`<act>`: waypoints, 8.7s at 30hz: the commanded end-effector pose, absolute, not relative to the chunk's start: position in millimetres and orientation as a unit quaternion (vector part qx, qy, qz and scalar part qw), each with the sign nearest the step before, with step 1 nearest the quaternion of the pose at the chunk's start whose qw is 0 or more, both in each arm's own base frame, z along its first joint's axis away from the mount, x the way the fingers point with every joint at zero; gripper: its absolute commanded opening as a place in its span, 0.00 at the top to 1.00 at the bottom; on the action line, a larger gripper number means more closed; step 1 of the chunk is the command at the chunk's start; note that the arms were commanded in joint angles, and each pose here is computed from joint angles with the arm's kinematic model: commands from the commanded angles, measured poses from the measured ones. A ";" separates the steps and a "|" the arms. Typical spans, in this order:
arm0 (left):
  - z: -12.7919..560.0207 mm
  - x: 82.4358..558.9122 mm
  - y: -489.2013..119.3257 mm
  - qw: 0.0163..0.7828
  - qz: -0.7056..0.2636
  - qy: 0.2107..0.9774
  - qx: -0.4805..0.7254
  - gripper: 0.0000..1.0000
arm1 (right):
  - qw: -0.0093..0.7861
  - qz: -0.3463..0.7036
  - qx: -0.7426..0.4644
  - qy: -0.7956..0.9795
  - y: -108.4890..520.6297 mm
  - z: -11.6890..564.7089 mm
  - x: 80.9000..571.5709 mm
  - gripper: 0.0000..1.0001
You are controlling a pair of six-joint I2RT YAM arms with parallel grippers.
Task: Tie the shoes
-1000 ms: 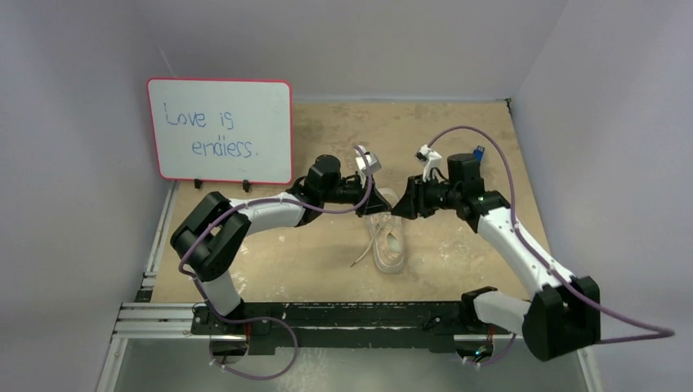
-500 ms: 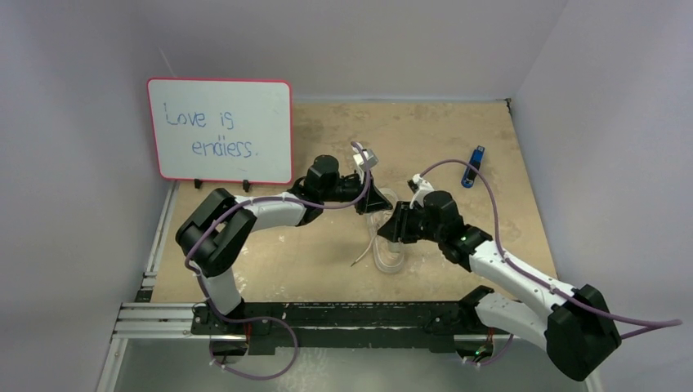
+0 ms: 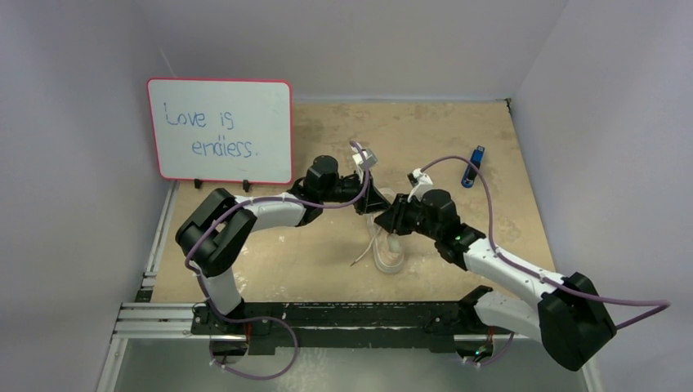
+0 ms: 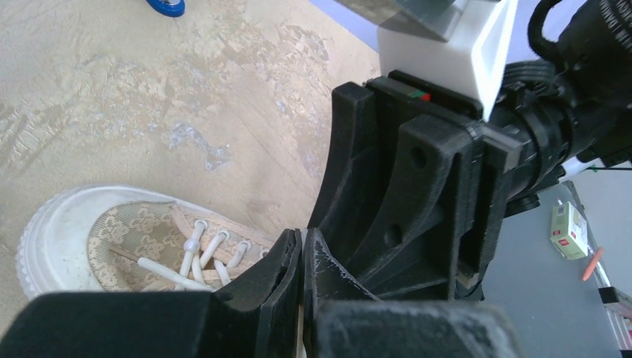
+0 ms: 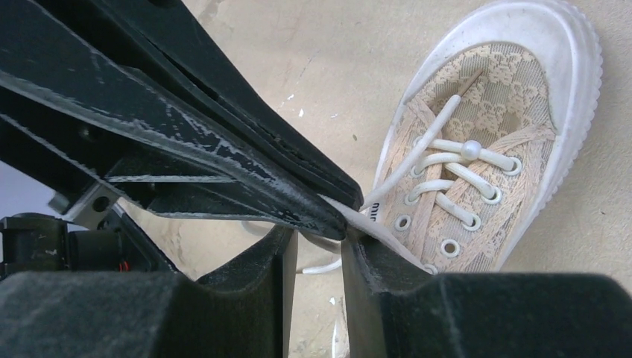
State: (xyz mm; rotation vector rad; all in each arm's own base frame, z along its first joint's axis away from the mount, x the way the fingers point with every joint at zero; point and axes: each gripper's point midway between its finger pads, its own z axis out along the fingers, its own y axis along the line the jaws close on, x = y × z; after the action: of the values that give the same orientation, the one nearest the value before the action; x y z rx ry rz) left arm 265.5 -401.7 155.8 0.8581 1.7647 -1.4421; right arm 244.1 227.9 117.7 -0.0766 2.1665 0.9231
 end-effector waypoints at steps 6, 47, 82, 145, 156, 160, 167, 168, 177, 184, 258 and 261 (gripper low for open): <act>185.8 272.8 -400.5 0.393 -0.561 0.651 0.328 1.00 | 0.334 0.338 -0.013 0.880 220.7 110.2 230.5 1.00; 164.1 263.0 -376.7 0.393 -0.522 0.691 0.310 1.00 | 0.457 -0.066 -0.126 0.878 136.2 181.6 394.0 0.57; 154.2 272.8 -382.4 0.369 -0.500 0.709 0.334 1.00 | 0.147 0.207 -0.147 0.956 140.9 45.0 298.1 0.51; 174.8 253.0 -391.6 0.370 -0.630 0.630 0.262 0.92 | 0.333 0.451 0.008 0.828 203.9 230.6 274.7 1.00; 180.2 250.4 -396.1 0.389 -0.627 0.617 0.272 0.75 | 0.331 0.458 -0.002 0.825 207.3 235.2 282.4 1.00; 169.9 250.5 -406.2 0.384 -0.607 0.631 0.294 0.74 | 0.319 0.473 -0.018 0.821 212.5 236.3 278.2 1.00; 158.6 258.8 -384.7 0.422 -0.526 0.666 0.318 0.68 | 0.325 0.474 -0.013 0.818 210.9 239.1 274.8 1.00; 156.3 258.7 -378.7 0.427 -0.512 0.673 0.320 0.66 | 0.325 0.472 -0.014 0.820 210.2 239.2 274.5 1.00; 113.9 261.5 -362.4 0.408 -0.444 0.704 0.376 0.47 | 0.317 0.477 -0.020 0.820 211.6 235.6 272.2 1.00; 98.0 268.5 -370.2 0.387 -0.435 0.708 0.400 0.58 | 0.313 0.478 -0.022 0.820 212.6 234.4 271.7 1.00; 168.3 262.9 -399.1 0.419 -0.502 0.649 0.389 1.00 | 0.096 0.287 -0.052 0.952 136.5 111.5 268.3 0.66; 165.4 262.5 -398.6 0.416 -0.502 0.652 0.388 1.00 | 0.117 0.170 -0.035 0.978 99.0 109.0 279.4 0.53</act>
State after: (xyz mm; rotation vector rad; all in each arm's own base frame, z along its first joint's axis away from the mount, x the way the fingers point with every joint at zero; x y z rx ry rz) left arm 257.0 -390.8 128.8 0.9589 1.7666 -1.2631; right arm 267.6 146.4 102.2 -0.1183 2.8192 0.9283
